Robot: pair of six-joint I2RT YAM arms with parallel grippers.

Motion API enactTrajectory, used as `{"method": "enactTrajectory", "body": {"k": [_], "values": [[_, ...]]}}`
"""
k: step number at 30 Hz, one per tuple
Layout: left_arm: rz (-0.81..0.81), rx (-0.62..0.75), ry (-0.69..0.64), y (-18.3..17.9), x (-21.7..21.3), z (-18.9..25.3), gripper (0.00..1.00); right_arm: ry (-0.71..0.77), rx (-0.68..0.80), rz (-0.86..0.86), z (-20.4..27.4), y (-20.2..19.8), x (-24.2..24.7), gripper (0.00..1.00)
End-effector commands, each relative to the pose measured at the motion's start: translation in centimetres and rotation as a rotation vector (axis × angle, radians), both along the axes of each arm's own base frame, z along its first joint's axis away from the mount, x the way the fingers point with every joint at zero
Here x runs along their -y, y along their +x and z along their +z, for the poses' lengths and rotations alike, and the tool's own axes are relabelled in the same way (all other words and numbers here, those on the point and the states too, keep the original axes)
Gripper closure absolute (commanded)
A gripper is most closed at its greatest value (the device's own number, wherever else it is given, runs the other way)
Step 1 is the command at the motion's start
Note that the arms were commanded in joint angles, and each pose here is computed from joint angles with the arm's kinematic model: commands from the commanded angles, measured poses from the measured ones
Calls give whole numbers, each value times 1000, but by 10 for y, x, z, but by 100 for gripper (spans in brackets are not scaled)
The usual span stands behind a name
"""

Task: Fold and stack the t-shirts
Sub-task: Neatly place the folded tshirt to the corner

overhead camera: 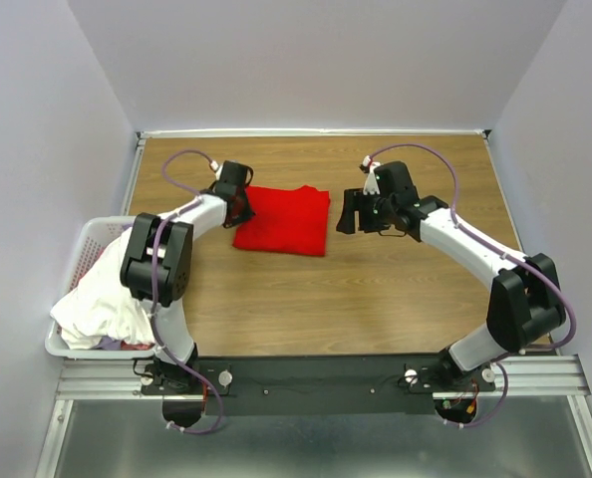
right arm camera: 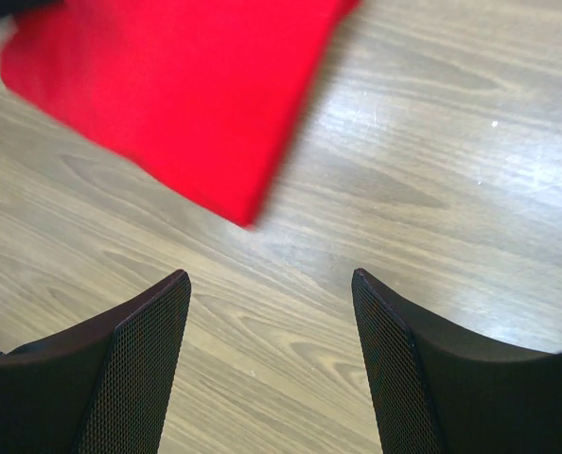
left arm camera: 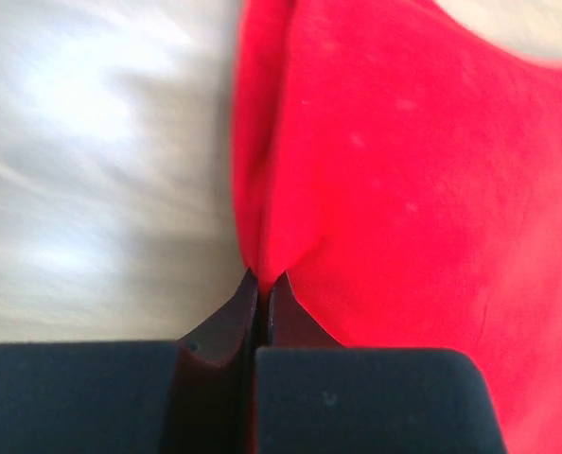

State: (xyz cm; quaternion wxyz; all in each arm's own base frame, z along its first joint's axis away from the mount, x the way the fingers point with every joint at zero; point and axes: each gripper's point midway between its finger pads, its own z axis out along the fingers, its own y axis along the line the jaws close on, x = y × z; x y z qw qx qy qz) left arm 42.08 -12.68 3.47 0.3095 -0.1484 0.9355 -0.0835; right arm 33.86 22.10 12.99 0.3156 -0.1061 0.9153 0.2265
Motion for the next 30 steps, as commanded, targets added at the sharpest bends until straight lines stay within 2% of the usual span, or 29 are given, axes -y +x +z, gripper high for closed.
{"method": "enactTrajectory", "body": {"k": [1, 3, 4, 8, 11, 16, 22, 30], "values": [[82, -9, 253, 34, -66, 13, 100, -68, 27, -9, 7, 11, 10, 24], [111, 32, 332, 60, -85, 36, 100, -80, 31, -6, 10, 14, 11, 24], [129, 4, 367, 63, -98, 32, 100, -90, 15, -3, 7, 13, 12, 24], [200, 44, 462, 95, -139, 58, 100, -129, -2, 3, 7, 13, 17, 24], [205, 12, 534, 103, -165, 55, 100, -158, -21, -1, 5, 11, 21, 24], [301, 1, 662, 113, -222, 69, 100, -177, -59, -6, 3, 7, 24, 24], [318, -21, 834, 118, -275, 78, 100, -162, -97, -15, 4, 8, 20, 24], [352, -27, 875, 130, -318, 81, 100, -166, -147, -23, 1, 8, 17, 24]]}}
